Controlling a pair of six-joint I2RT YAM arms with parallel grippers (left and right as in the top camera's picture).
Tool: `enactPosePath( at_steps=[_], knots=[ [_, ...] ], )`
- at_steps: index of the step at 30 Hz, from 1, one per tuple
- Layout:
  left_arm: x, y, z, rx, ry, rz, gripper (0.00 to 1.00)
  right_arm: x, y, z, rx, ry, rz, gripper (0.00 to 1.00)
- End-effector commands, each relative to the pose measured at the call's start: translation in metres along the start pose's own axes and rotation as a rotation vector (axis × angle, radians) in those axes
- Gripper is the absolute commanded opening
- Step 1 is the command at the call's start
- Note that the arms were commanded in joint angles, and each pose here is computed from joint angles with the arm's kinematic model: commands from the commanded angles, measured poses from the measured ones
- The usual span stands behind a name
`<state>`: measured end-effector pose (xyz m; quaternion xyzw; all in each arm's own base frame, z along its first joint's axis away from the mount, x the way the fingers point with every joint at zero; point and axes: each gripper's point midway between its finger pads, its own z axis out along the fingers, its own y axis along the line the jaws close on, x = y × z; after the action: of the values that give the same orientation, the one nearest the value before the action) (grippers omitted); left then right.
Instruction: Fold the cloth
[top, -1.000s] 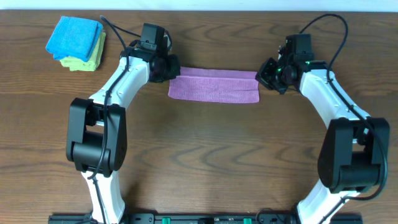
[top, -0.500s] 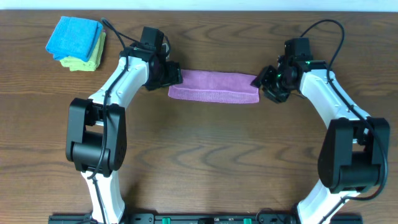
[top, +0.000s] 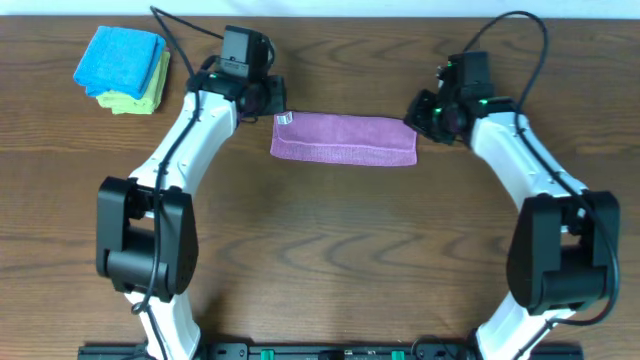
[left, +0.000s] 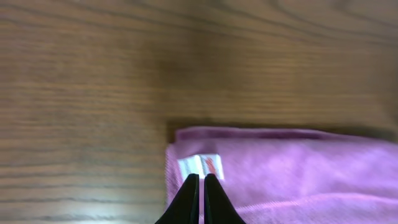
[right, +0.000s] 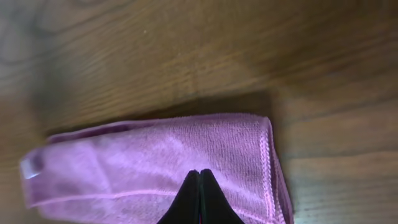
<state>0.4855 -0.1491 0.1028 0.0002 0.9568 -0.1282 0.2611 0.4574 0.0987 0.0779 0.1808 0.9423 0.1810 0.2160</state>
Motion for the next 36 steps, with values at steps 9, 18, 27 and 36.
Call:
enactPosePath(
  at_steps=[9,18,27,36],
  knots=[
    [0.029,0.003,0.053,-0.150,0.050,0.087,0.06,-0.010,-0.013,0.010,0.242,-0.143,-0.105,0.02],
    [0.049,0.007,0.060,-0.170,0.120,0.081,0.06,0.024,-0.029,0.055,0.242,0.004,-0.099,0.02],
    [0.081,0.020,0.063,-0.202,0.205,0.050,0.06,0.050,-0.040,0.059,0.273,0.109,-0.085,0.02],
    [0.097,0.025,0.080,-0.187,0.170,0.009,0.06,0.060,-0.037,0.058,0.277,0.137,-0.098,0.01]
  ],
)
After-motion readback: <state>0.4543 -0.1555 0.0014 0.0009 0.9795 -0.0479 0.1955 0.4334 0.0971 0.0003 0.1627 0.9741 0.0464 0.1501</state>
